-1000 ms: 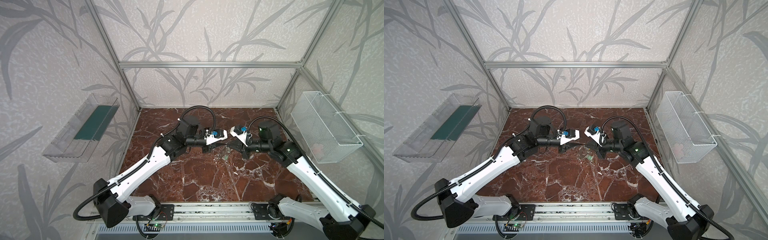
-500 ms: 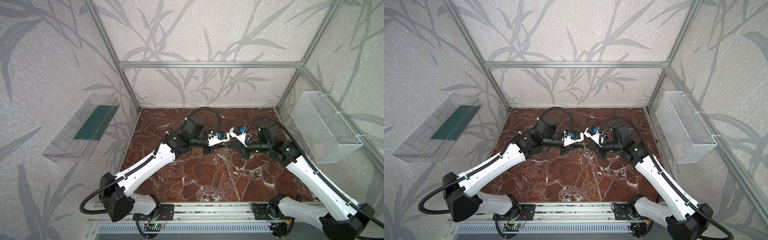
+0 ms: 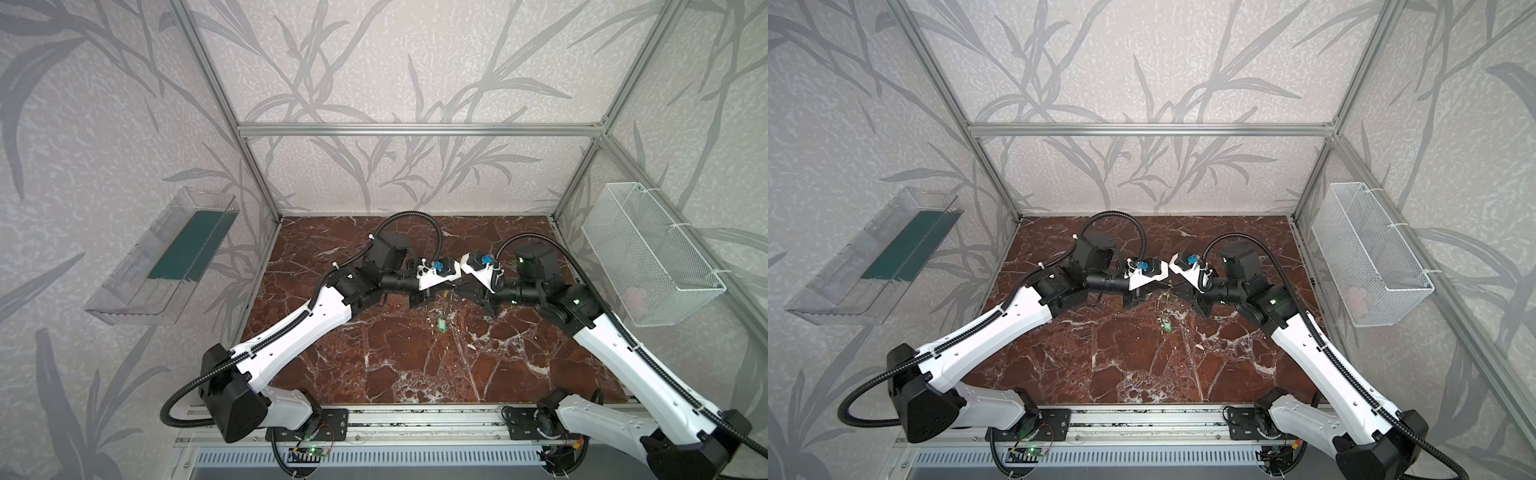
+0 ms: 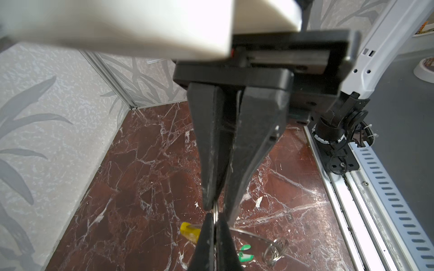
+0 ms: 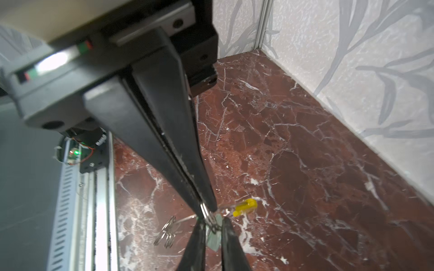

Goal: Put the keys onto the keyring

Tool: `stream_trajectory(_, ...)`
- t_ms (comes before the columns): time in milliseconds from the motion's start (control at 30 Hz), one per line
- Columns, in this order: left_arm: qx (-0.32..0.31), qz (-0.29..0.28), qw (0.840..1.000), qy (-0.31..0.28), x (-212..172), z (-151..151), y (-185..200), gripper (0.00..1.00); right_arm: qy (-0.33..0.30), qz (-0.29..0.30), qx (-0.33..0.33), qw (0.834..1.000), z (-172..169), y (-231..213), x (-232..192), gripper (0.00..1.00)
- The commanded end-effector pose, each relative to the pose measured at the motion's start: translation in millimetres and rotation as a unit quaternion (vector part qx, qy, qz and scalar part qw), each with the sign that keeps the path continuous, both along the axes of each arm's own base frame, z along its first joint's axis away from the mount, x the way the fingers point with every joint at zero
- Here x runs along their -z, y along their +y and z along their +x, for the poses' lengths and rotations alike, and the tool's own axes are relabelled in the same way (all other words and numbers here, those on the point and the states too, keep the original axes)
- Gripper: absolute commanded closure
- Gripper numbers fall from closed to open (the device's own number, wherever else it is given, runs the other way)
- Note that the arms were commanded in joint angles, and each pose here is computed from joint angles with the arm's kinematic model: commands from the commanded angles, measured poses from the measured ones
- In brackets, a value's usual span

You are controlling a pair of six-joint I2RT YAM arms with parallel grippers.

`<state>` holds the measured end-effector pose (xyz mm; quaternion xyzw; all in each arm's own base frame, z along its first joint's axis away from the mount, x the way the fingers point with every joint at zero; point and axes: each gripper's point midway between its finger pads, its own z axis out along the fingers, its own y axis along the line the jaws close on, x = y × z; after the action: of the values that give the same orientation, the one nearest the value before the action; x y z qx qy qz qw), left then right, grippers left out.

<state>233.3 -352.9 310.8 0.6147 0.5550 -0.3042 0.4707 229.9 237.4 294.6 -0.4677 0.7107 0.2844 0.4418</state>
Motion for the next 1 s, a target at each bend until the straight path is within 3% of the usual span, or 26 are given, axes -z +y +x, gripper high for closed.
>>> stream_trajectory(0, 0.009, -0.058, 0.998, -0.012, -25.3, -1.8, -5.5, 1.00, -0.033, 0.023, 0.030, 0.999, 2.6, -11.8, -5.8, 0.71)
stream_trajectory(233, 0.007, -0.107, 0.994, -0.011, -44.7, -1.2, -6.1, 1.00, -0.061, 0.125, 0.045, 0.989, -6.4, -26.2, -7.8, 0.66)
stream_trajectory(700, 0.007, -0.141, 0.990, -0.004, -56.4, -2.5, -8.1, 1.00, -0.059, 0.167, 0.026, 0.984, 3.6, -12.5, -24.0, 0.67)
stream_trajectory(767, 0.009, -0.143, 0.990, -0.004, -57.6, -3.4, -8.1, 1.00, -0.061, 0.160, 0.027, 0.985, 5.4, -12.6, -21.9, 0.71)
stream_trajectory(967, 0.024, -0.150, 0.988, 0.000, -59.9, -8.3, -9.2, 1.00, -0.078, 0.149, 0.029, 0.985, 8.1, -13.1, -22.2, 0.95)
